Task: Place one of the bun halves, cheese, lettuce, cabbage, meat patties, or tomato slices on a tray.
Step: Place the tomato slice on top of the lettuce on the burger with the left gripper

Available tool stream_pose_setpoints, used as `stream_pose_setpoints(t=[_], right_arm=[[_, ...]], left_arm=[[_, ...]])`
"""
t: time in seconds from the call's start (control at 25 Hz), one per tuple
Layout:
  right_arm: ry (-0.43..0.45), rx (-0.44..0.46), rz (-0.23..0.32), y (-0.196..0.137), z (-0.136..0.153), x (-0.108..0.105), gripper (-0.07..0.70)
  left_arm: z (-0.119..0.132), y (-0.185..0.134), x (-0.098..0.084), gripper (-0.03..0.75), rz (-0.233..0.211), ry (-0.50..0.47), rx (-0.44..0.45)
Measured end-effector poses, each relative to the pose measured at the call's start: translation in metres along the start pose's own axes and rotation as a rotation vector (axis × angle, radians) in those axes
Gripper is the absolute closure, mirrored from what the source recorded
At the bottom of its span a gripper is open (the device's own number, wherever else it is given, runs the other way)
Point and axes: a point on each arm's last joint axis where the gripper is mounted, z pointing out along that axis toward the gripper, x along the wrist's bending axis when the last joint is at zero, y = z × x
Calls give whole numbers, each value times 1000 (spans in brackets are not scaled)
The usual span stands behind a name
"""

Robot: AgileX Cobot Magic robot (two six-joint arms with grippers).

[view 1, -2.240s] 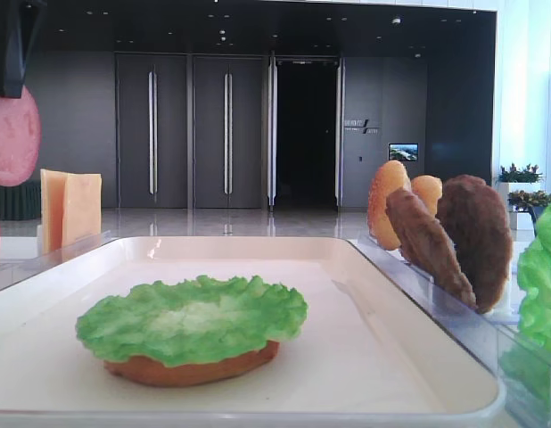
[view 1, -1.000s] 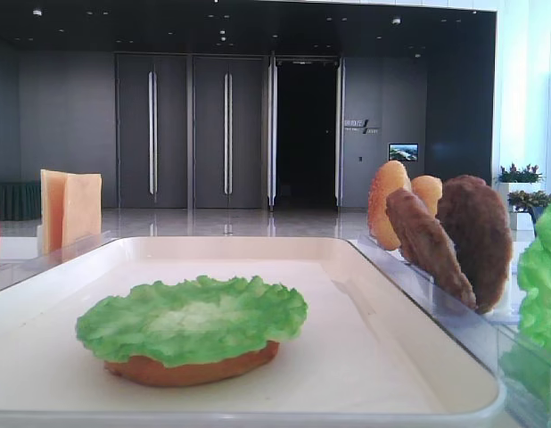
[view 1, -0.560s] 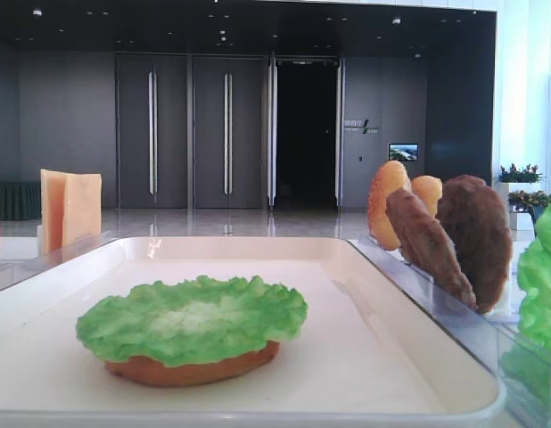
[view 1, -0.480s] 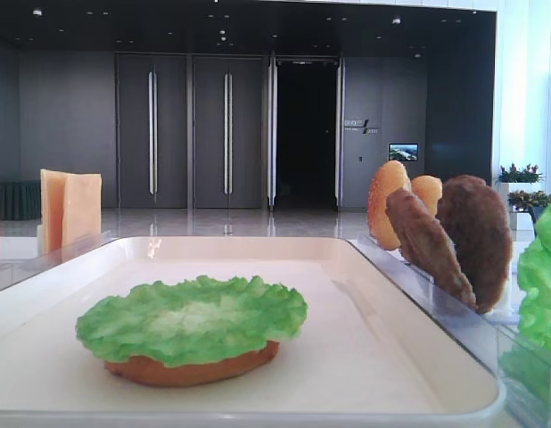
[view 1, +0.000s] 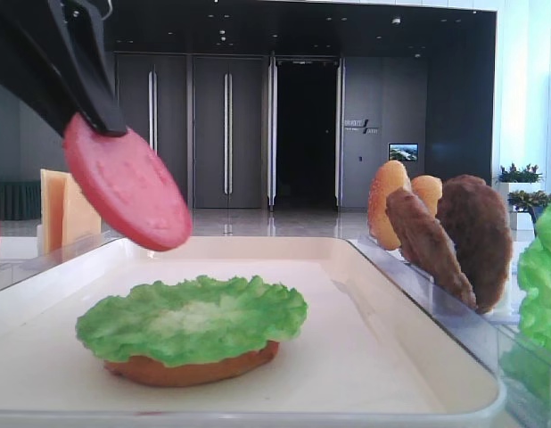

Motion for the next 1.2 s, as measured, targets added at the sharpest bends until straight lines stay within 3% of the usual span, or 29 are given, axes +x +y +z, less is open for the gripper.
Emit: stream_pose_setpoints(t=[0.2, 0.36, 0.64, 1.2], right_arm=[[0, 0, 0, 0, 0, 0, 118], [0, 0, 0, 0, 0, 0, 118], [0, 0, 0, 0, 0, 0, 118], [0, 0, 0, 0, 0, 0, 118]], left_arm=[[22, 10, -4, 655, 55, -129, 8], [31, 15, -3, 655, 49, -171, 8], [46, 18, 3, 655, 11, -168, 33], [46, 21, 2, 655, -73, -174, 16]])
